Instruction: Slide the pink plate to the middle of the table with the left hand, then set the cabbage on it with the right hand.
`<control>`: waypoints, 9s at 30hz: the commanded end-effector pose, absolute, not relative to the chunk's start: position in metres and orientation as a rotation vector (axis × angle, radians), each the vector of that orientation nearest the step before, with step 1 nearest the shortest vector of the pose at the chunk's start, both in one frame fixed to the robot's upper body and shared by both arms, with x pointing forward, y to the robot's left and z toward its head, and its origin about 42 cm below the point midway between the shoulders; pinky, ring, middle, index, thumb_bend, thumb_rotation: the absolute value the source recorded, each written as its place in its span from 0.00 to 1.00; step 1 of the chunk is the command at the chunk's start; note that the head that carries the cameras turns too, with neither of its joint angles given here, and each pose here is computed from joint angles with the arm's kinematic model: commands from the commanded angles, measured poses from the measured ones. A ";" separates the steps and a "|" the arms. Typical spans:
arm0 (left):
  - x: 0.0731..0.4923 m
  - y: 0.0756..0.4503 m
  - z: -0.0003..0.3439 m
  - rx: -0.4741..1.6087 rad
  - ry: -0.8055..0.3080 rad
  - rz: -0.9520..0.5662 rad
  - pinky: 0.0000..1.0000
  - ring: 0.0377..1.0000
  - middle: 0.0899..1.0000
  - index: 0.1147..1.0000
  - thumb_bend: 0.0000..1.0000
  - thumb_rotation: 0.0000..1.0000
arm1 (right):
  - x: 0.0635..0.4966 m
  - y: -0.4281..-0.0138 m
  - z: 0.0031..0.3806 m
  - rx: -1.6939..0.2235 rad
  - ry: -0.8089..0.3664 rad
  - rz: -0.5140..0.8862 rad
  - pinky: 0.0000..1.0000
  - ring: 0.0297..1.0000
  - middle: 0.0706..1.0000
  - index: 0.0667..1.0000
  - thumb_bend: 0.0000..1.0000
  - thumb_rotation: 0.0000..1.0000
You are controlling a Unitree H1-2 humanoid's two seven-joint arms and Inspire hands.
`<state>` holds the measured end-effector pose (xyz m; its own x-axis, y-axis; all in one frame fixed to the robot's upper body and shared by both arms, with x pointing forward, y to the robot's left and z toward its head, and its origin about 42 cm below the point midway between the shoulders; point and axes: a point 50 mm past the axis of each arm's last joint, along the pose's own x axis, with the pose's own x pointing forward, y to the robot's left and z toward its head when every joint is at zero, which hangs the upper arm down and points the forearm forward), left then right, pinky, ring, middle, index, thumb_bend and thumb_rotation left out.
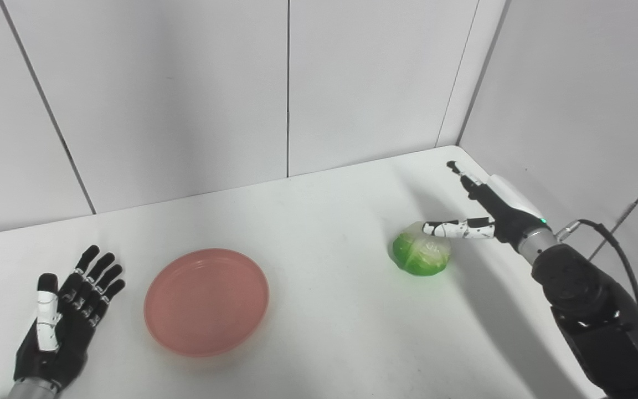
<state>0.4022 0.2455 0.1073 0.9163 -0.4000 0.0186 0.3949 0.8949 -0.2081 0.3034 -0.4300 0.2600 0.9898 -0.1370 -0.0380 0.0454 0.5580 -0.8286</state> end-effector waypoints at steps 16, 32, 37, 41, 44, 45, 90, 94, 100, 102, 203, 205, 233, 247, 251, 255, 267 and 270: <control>0.384 0.260 0.066 -0.173 0.210 -0.396 0.98 0.97 0.97 0.97 0.88 0.96 | 0.312 -0.431 0.257 -1.045 0.120 -0.083 0.87 0.95 0.97 0.98 1.00 0.62; 0.382 0.259 0.071 -0.171 0.208 -0.394 0.98 0.97 0.97 0.96 0.89 0.96 | 0.322 -0.437 0.246 -1.057 0.179 -0.055 0.85 0.94 0.97 0.99 1.00 0.60; 0.381 0.259 0.072 -0.183 0.212 -0.390 0.98 0.97 0.97 0.96 0.88 0.96 | 0.331 -0.434 0.241 -1.028 0.185 -0.019 0.87 0.95 0.98 0.99 1.00 0.58; 0.380 0.259 0.072 -0.180 0.212 -0.390 0.98 0.97 0.97 0.96 0.89 0.96 | 0.340 -0.429 0.238 -1.009 0.196 -0.008 0.87 0.96 0.98 0.99 1.00 0.56; 0.380 0.259 0.072 -0.177 0.212 -0.390 0.98 0.96 0.97 0.96 0.89 0.96 | 0.344 -0.426 0.236 -1.000 0.200 -0.007 0.87 0.95 0.97 0.99 1.00 0.56; 0.380 0.259 0.072 -0.177 0.212 -0.389 0.98 0.97 0.97 0.96 0.89 0.96 | 0.345 -0.425 0.235 -0.996 0.200 -0.006 0.87 0.95 0.96 0.98 1.00 0.56; 0.375 0.244 0.074 -0.156 0.210 -0.384 0.98 0.97 0.97 0.97 0.89 0.98 | 0.359 -0.410 0.244 -1.031 0.011 -0.038 0.44 0.41 0.43 0.47 0.52 0.00; 0.374 0.235 0.073 -0.148 0.207 -0.381 0.98 0.97 0.97 0.97 0.89 0.98 | 0.364 -0.403 0.265 -1.047 -0.021 -0.008 0.47 0.43 0.43 0.46 0.52 0.00; 0.371 0.216 0.076 -0.130 0.202 -0.376 0.99 0.97 0.97 0.98 0.90 0.99 | 0.373 -0.382 0.296 -1.063 -0.079 0.073 0.47 0.43 0.43 0.46 0.52 0.00; 0.370 0.210 0.077 -0.129 0.201 -0.371 0.99 0.97 0.97 0.98 0.89 1.00 | 0.377 -0.374 0.304 -1.065 -0.091 0.101 0.45 0.42 0.44 0.47 0.52 0.00; 0.373 0.126 0.095 -0.075 0.203 -0.396 0.97 0.98 0.98 1.00 0.84 1.00 | 0.437 -0.124 0.252 -1.343 -0.340 0.766 0.73 0.86 0.88 0.84 0.94 0.22; 0.373 0.126 0.094 -0.087 0.202 -0.387 0.96 0.97 0.98 0.99 0.84 1.00 | 0.437 -0.123 0.254 -1.350 -0.336 0.764 0.73 0.87 0.90 0.85 0.95 0.23; 0.370 0.136 0.089 -0.081 0.203 -0.399 0.94 0.98 0.99 1.00 0.81 1.00 | 0.429 -0.138 0.328 -1.236 -0.379 0.706 0.73 0.87 0.91 0.94 1.00 0.31; 0.373 0.141 0.085 -0.088 0.218 -0.390 0.98 0.97 0.98 1.00 0.83 1.00 | 0.434 -0.184 0.332 -1.045 -0.342 0.547 0.80 0.94 0.99 1.00 1.00 0.55; 0.375 0.144 0.083 -0.085 0.222 -0.387 0.99 0.97 0.98 1.00 0.85 1.00 | 0.432 -0.201 0.308 -0.922 -0.299 0.448 0.88 0.98 1.00 1.00 0.99 0.88; 0.374 0.146 0.083 -0.091 0.216 -0.375 1.00 0.98 0.99 1.00 0.85 1.00 | 0.421 -0.218 0.276 -0.727 -0.250 0.346 0.94 1.00 1.00 1.00 0.85 0.99; 0.372 0.146 0.090 -0.077 0.116 -0.289 1.00 1.00 1.00 1.00 0.83 1.00 | 0.413 -0.232 0.201 -0.165 -0.229 0.147 1.00 1.00 1.00 1.00 0.76 1.00; 0.371 0.144 0.091 -0.091 0.098 -0.255 1.00 1.00 1.00 1.00 0.81 1.00 | 0.411 -0.233 0.190 -0.109 -0.243 0.127 1.00 1.00 1.00 1.00 0.65 1.00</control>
<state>0.3831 0.1445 0.1130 0.9623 -0.2720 0.0048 0.2710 0.9568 -0.1051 0.4097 -0.2346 0.1767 0.9809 0.1481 0.1264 -0.1290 0.9806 -0.1476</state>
